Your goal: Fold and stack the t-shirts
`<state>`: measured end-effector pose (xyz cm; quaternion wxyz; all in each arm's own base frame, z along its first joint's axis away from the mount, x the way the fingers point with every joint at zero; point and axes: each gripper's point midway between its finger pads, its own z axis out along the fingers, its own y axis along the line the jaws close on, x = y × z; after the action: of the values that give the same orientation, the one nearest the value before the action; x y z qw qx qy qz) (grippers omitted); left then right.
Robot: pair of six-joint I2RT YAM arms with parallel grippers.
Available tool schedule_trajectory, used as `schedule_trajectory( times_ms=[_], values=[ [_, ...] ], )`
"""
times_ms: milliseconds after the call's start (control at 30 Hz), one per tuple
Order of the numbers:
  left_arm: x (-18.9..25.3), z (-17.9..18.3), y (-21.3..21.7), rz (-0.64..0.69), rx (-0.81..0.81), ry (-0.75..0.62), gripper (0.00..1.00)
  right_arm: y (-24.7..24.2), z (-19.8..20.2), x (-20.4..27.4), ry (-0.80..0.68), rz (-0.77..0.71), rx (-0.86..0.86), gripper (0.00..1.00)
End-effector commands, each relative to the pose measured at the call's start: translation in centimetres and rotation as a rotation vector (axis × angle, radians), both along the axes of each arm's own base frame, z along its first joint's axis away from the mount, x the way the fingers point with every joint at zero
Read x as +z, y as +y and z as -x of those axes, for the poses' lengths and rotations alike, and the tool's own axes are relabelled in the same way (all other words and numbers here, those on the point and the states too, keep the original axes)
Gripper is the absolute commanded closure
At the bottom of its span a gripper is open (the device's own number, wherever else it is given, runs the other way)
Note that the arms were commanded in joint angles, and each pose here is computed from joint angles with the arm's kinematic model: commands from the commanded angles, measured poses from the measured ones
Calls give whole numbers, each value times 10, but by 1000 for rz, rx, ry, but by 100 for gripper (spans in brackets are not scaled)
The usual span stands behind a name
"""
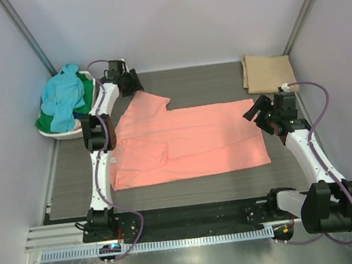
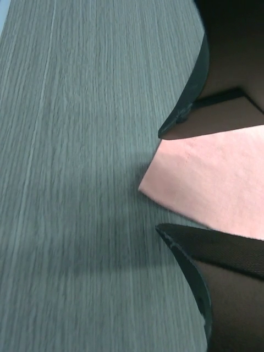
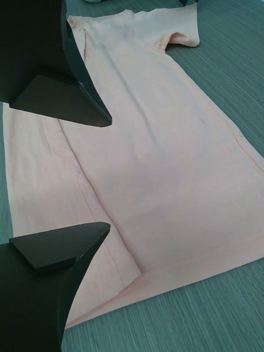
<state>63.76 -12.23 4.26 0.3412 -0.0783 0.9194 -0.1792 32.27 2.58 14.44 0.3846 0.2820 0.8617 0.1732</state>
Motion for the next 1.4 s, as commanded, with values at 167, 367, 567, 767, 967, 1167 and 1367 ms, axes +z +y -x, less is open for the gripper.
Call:
schedule_trajectory(
  times_ms=[167,367,567,767,967,1167,1367],
  values=[
    [-28,21,-11,-85,-16,69,47,-5,-9,15,-64,44,0,23],
    [-31,25,-16,-148,-3,74,71,-6,-10,15,-64,48,-3,23],
    [-38,31,-24,-107,36,88,97,-17,-33,11,-39,102,-21,23],
    [-34,35,-34,-56,64,38,100,-47,-87,-12,48,203,-115,24],
    [-35,37,-43,-13,32,47,100,-65,-150,-37,86,249,-174,36],
    [-33,41,-40,-9,46,17,100,-69,-187,-84,132,270,-149,40],
    [-29,45,-39,-9,43,1,100,-77,-201,-99,146,319,-149,42]
  ],
)
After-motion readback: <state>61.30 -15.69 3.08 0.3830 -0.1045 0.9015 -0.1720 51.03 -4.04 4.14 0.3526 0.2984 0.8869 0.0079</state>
